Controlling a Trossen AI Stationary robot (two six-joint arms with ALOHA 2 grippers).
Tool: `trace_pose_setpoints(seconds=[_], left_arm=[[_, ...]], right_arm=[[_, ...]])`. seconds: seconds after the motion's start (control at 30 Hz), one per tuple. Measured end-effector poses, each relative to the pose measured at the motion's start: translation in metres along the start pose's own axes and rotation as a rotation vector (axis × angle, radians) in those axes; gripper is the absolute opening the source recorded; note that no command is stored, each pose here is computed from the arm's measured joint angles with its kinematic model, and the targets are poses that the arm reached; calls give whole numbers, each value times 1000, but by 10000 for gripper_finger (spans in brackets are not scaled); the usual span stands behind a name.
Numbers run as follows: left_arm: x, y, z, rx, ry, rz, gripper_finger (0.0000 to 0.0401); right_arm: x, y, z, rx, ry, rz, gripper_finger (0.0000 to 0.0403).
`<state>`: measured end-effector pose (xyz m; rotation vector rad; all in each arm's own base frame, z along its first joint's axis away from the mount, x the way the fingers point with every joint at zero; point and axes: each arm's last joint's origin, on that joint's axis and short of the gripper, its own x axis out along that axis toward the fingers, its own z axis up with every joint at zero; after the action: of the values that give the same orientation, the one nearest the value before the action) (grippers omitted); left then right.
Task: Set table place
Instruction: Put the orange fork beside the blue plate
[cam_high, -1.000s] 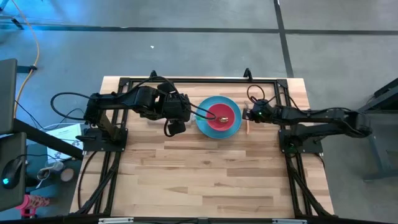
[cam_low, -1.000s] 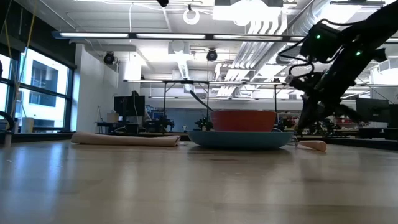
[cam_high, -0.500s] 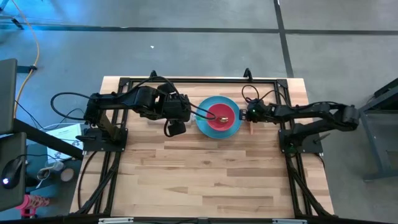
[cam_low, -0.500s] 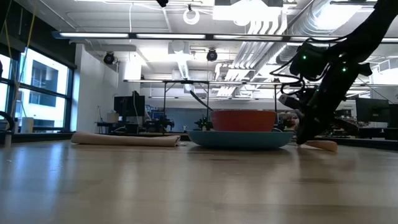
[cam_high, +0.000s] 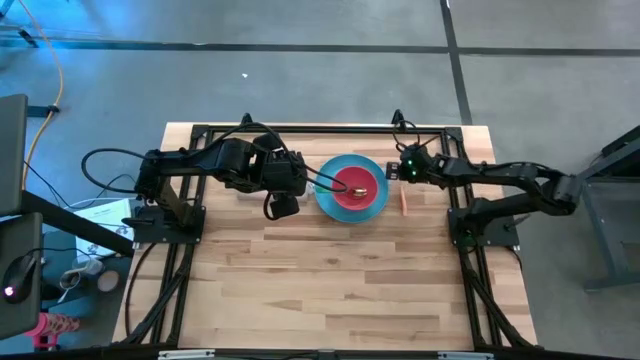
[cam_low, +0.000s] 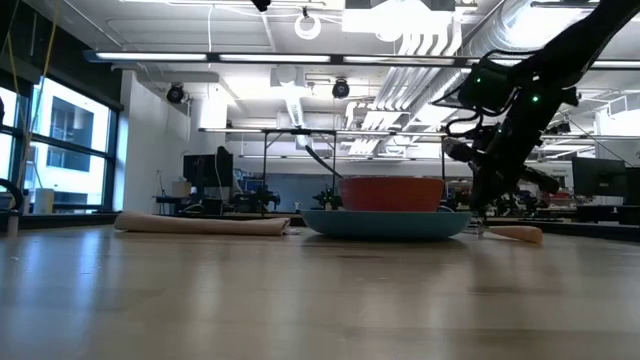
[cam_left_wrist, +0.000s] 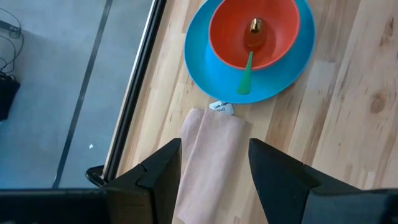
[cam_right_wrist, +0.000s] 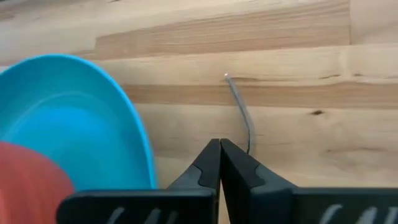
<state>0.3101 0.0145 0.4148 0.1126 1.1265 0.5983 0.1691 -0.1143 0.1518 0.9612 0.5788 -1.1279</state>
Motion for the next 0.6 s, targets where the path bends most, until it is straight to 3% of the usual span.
trace_pose_setpoints(seconds=[0.6], left_arm=[[0, -1, 0, -16, 7, -29, 175]], right_arm=[[24, -11, 5, -96, 116, -103, 0]])
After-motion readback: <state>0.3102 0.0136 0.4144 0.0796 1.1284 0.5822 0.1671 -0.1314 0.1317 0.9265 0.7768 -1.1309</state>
